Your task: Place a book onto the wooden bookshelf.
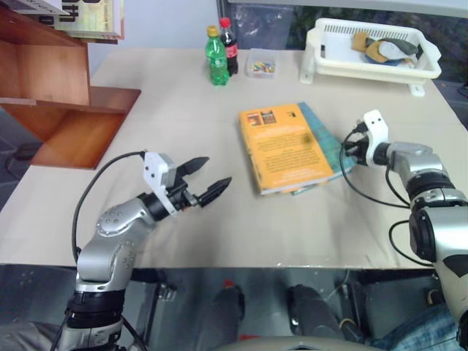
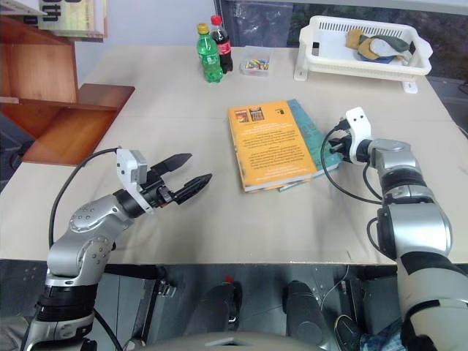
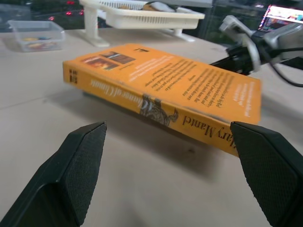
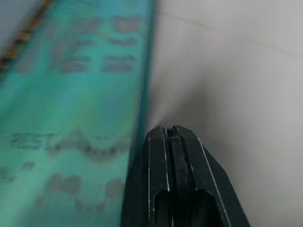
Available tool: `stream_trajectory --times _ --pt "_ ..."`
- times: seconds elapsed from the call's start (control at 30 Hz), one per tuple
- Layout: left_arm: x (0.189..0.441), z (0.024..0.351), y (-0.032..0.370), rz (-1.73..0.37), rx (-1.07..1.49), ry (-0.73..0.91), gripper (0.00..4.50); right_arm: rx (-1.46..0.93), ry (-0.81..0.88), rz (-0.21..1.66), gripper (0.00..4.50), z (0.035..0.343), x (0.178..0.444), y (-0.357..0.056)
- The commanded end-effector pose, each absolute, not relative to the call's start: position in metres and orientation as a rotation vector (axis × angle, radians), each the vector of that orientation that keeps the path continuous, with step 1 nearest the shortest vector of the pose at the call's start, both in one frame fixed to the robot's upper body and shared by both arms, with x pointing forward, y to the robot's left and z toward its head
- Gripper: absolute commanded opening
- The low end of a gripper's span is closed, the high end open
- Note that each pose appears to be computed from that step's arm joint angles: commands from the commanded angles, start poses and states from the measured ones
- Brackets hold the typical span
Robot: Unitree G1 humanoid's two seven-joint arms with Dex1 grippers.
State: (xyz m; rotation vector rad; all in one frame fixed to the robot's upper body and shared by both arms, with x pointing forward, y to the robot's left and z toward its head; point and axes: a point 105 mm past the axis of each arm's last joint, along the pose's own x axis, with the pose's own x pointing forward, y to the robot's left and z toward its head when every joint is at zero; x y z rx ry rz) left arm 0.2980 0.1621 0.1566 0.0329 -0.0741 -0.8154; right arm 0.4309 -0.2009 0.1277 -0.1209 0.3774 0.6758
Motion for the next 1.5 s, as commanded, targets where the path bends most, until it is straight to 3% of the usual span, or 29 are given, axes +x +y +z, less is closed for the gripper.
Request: stream_trajectory --times 0.03,0.13,0.27,0.37,0.47,0.6,0.63,0.7,0.73,0.97,1.5 --pt "0.292 0.165 0.171 -0.804 0.068 -0.092 4.50 -0.079 0.382 0.915 0.13 0.130 0.406 -0.183" --pt "0.292 0.163 0.179 -0.769 0.069 -0.070 4.50 -0.059 0.386 0.974 0.13 0.127 0.388 -0.179" --pt "0.305 0.153 0.203 -0.613 0.041 0.075 4.50 -0.057 0.275 0.912 0.13 0.136 0.374 -0.183" --pt "0.303 0.160 0.202 -0.777 -0.179 0.207 4.50 -0.155 0.218 0.815 0.13 0.140 0.362 -0.197" --pt "0.314 0.172 0.213 -0.791 -0.308 0.268 4.50 -0.199 0.187 0.786 0.97 0.146 0.337 -0.205" --pt "0.325 0.182 0.218 -0.867 -0.439 0.391 4.50 -0.234 0.133 0.798 2.71 0.165 0.290 -0.201" --pt "0.329 0.183 0.218 -0.894 -0.488 0.444 4.50 -0.245 0.105 0.803 3.41 0.175 0.276 -0.196" --pt "0.343 0.183 0.216 -0.890 -0.598 0.517 4.50 -0.267 0.053 0.827 4.32 0.193 0.251 -0.184" --pt "0.350 0.183 0.214 -0.893 -0.638 0.544 4.50 -0.280 0.037 0.840 4.42 0.199 0.243 -0.178" --pt "0.388 0.158 0.173 -0.890 -0.687 0.692 4.50 -0.389 -0.185 0.911 4.42 0.243 0.205 -0.129" --pt "0.394 0.142 0.147 -0.951 -0.746 0.668 4.50 -0.372 -0.173 0.937 4.42 0.232 0.186 -0.116"
